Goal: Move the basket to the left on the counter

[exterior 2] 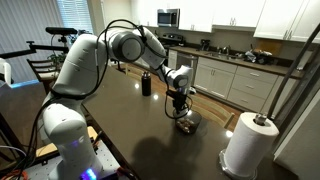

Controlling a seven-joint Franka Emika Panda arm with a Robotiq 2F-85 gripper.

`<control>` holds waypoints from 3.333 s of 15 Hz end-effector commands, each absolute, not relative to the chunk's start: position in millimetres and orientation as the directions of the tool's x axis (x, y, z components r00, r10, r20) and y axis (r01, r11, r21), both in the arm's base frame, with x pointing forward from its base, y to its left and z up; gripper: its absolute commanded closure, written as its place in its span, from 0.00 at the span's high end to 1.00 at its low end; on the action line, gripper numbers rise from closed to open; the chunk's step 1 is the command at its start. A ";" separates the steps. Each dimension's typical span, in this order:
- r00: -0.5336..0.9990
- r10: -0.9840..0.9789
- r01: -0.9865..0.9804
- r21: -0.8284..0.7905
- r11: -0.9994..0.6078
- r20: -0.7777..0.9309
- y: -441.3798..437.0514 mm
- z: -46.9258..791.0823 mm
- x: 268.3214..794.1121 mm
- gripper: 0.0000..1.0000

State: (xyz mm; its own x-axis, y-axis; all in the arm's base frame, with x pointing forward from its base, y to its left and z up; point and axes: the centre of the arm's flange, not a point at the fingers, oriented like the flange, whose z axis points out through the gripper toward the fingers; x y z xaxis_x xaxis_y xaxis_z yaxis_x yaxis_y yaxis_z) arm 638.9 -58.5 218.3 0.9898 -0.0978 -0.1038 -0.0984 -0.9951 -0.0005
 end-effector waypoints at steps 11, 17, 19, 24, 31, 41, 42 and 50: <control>0.968 0.239 0.249 0.145 -0.958 -0.081 90.4 224.5 544.3 0.02; 0.923 0.373 0.384 0.198 -0.902 -0.090 175.9 234.3 488.6 0.02; 0.912 0.402 0.411 0.195 -0.891 -0.083 204.5 242.1 472.9 0.02; 0.864 0.498 0.503 0.188 -0.844 -0.074 264.3 254.5 443.9 0.02; 0.778 0.619 0.627 0.199 -0.753 -0.108 308.1 237.0 422.8 0.02; 0.727 0.669 0.686 0.210 -0.696 -0.156 319.6 229.2 424.1 0.37; 0.727 0.668 0.686 0.212 -0.696 -0.159 319.5 230.6 424.9 0.44; 0.748 0.641 0.664 0.192 -0.723 -0.172 321.9 256.6 435.0 0.94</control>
